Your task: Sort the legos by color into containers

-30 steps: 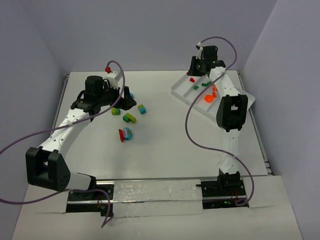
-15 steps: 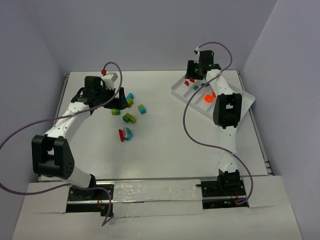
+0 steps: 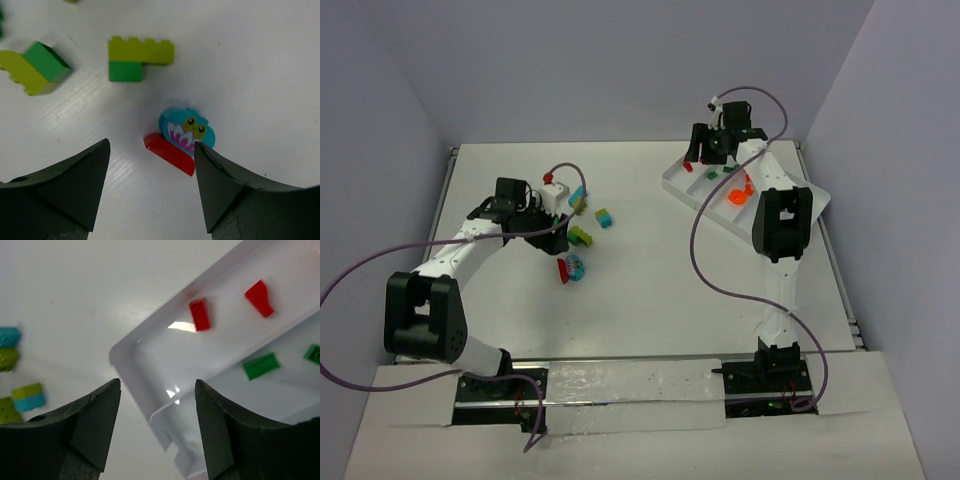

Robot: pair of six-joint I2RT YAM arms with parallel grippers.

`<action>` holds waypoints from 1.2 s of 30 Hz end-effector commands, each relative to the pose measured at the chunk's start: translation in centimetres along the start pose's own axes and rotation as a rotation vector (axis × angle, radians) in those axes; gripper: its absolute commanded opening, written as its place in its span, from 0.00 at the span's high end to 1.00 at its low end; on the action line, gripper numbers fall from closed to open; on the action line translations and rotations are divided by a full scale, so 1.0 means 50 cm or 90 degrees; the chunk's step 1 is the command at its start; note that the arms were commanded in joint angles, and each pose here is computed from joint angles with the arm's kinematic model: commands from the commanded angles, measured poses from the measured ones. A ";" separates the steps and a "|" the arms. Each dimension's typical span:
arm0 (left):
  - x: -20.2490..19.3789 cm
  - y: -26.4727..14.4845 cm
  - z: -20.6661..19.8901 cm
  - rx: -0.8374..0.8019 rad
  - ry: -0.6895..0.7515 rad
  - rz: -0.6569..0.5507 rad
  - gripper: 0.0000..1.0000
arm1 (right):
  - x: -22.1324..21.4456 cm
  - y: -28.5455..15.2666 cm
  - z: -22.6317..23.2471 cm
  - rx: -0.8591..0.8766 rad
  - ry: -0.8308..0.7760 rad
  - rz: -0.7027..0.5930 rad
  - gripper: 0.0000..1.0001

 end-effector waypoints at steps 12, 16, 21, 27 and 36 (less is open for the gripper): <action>-0.078 0.024 -0.036 -0.167 0.307 0.022 0.09 | -0.015 -0.226 0.258 0.233 -0.050 -0.008 0.29; -0.081 0.033 -0.032 -0.177 0.346 0.023 0.06 | -0.021 -0.233 0.270 0.245 -0.045 -0.001 0.28; -0.089 0.052 -0.015 -0.173 0.348 0.050 0.04 | -0.026 -0.237 0.275 0.251 -0.045 0.005 0.27; -0.121 0.074 0.000 -0.171 0.330 0.080 0.07 | -0.031 -0.246 0.288 0.265 -0.041 0.007 0.24; -0.128 0.078 0.002 -0.178 0.322 0.102 0.16 | -0.039 -0.247 0.318 0.287 -0.042 0.015 0.23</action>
Point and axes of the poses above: each gripper's point midway between its finger pads, its own y axis out along the fingers, its own z axis along the line the jaws close on, x = y × z, the point moved 1 cm from there along -y, back along the fingers, and after that the axes turned 14 degrees about -y, right-handed, at the moved point
